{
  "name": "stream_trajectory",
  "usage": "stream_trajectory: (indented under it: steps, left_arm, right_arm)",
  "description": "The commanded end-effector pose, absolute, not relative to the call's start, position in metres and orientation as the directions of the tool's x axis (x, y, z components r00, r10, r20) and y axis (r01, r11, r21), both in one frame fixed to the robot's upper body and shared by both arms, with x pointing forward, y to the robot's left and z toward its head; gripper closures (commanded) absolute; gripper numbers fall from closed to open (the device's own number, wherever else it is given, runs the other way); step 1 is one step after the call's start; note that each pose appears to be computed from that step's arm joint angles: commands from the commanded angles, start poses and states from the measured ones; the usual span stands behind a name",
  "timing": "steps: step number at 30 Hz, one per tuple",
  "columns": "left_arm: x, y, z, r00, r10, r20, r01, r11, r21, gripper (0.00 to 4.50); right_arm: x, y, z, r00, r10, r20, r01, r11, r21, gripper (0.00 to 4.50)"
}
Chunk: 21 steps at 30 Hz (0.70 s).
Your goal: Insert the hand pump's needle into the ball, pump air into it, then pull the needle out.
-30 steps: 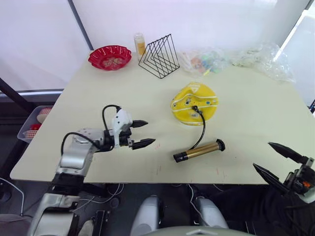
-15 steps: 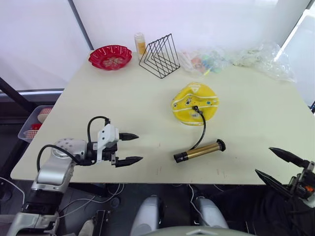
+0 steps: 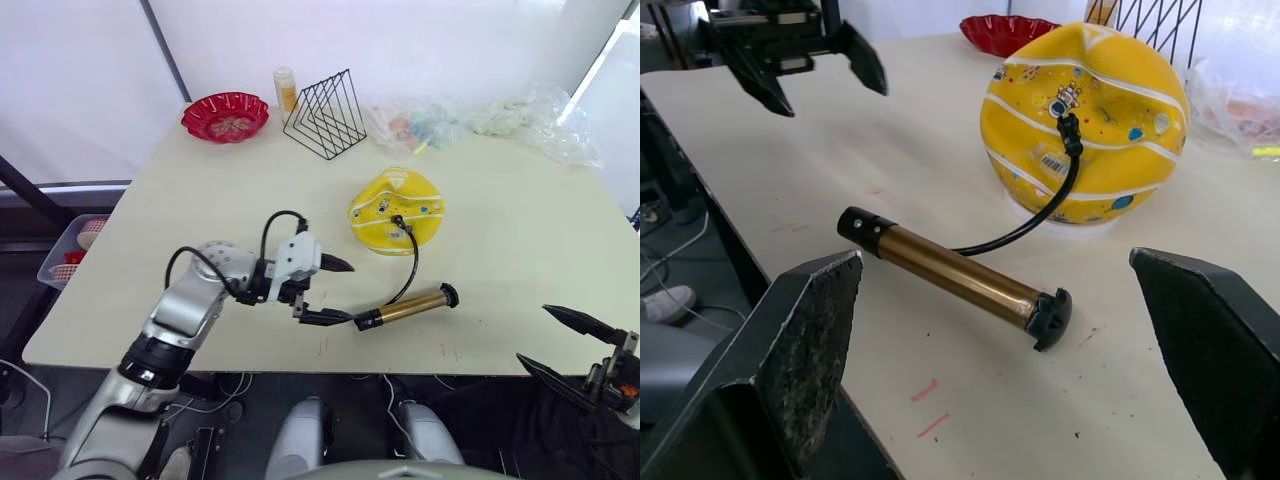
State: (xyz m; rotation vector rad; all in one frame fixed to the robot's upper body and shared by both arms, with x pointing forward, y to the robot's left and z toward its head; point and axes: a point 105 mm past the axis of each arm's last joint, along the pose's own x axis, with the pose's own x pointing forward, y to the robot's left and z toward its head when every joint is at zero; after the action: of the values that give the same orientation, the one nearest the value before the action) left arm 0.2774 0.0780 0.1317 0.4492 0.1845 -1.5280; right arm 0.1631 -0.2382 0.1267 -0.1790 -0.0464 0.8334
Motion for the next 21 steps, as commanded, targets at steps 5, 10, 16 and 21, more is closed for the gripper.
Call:
stream_trajectory:
  steps: [5,10,16,21]
  left_arm:
    - [0.279,0.049,0.134,0.022,-0.912,-0.410,0.982,-0.058,0.181,0.10]
    - [0.286,0.022,0.132,0.022,-0.906,-0.422,0.985,-0.052,0.162,0.10]
    - [0.285,-0.004,0.121,-0.006,-0.889,-0.458,0.993,-0.059,0.102,0.10]
    - [0.288,-0.013,0.111,0.007,-0.867,-0.499,0.995,-0.044,0.091,0.10]
  right_arm:
    - [0.161,-0.234,0.137,0.660,0.751,-0.030,-0.735,0.637,-0.233,0.00]
    - [0.161,-0.230,0.136,0.655,0.755,-0.031,-0.738,0.630,-0.240,0.00]
    - [0.163,-0.229,0.137,0.653,0.756,-0.028,-0.737,0.628,-0.250,0.00]
    - [0.165,-0.230,0.137,0.652,0.757,-0.026,-0.737,0.626,-0.254,0.00]
